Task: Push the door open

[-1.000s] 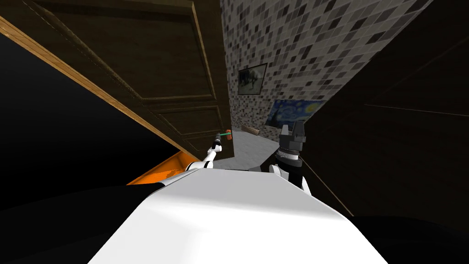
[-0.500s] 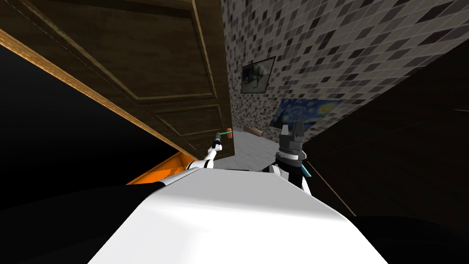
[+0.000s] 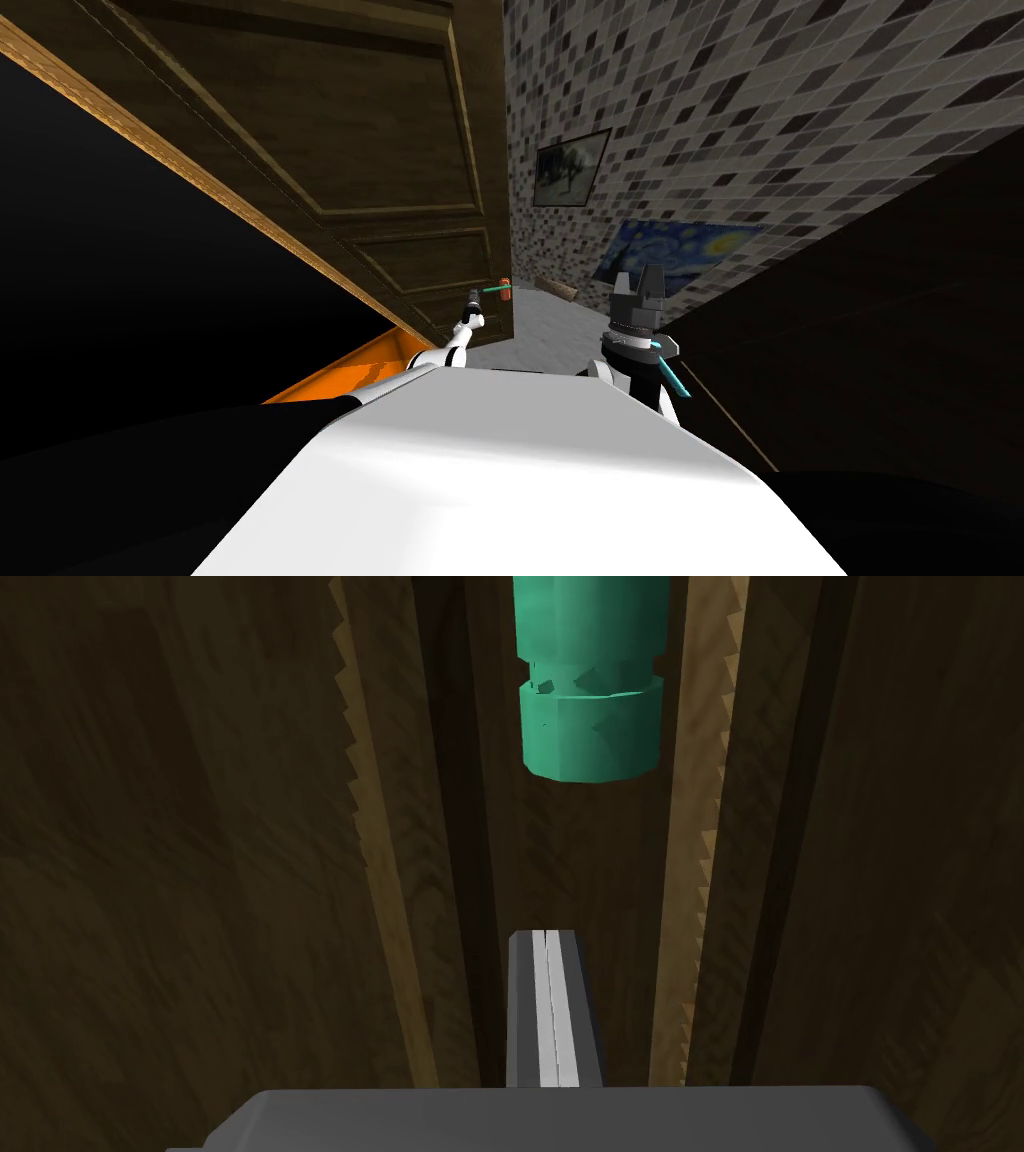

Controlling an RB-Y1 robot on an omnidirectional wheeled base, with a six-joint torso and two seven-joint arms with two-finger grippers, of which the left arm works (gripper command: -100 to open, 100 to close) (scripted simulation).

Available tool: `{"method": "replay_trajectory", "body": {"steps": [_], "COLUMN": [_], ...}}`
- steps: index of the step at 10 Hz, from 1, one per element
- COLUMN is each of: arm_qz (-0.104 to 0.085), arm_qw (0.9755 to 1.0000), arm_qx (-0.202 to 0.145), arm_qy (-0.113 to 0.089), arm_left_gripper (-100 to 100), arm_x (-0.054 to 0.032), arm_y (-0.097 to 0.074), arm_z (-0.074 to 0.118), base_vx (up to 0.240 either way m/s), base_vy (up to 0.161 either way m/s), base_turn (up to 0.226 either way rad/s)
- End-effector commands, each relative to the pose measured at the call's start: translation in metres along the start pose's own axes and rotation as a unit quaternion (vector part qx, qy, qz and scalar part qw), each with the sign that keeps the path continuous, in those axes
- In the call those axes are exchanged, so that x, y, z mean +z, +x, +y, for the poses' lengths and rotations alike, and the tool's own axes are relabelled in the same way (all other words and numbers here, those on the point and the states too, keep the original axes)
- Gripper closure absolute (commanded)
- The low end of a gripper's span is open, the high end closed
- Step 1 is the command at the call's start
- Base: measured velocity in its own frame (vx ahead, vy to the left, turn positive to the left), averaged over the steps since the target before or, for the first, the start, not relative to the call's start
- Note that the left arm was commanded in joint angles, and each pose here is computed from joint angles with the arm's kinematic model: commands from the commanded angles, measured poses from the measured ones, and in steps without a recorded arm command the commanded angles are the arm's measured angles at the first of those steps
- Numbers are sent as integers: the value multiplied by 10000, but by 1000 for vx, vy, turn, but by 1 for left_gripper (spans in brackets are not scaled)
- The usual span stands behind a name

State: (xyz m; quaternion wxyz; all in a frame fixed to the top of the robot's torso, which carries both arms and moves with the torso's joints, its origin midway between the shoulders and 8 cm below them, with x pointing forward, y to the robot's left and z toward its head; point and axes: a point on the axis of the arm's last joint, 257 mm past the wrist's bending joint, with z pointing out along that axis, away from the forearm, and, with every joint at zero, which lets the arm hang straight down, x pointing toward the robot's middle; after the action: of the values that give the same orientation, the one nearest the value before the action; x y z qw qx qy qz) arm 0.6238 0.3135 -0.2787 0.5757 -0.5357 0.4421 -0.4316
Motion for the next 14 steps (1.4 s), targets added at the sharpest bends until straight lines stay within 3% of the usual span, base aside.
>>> {"method": "replay_trajectory", "body": {"steps": [1, 7, 14], "arm_qz": [-92, -447, -722], "arm_qw": [10000, 9990, 9972], "arm_qx": [21, -7, -154], "arm_qy": [26, 39, -119], "arm_left_gripper": [-100, -100, -100], "arm_x": [9, 7, -97], "arm_y": [-36, -57, 177], "arm_z": [-11, -17, 78], "base_vx": [-93, -87, -81], "base_vy": [-11, -22, -64], "base_turn": [-56, -89, -81]}}
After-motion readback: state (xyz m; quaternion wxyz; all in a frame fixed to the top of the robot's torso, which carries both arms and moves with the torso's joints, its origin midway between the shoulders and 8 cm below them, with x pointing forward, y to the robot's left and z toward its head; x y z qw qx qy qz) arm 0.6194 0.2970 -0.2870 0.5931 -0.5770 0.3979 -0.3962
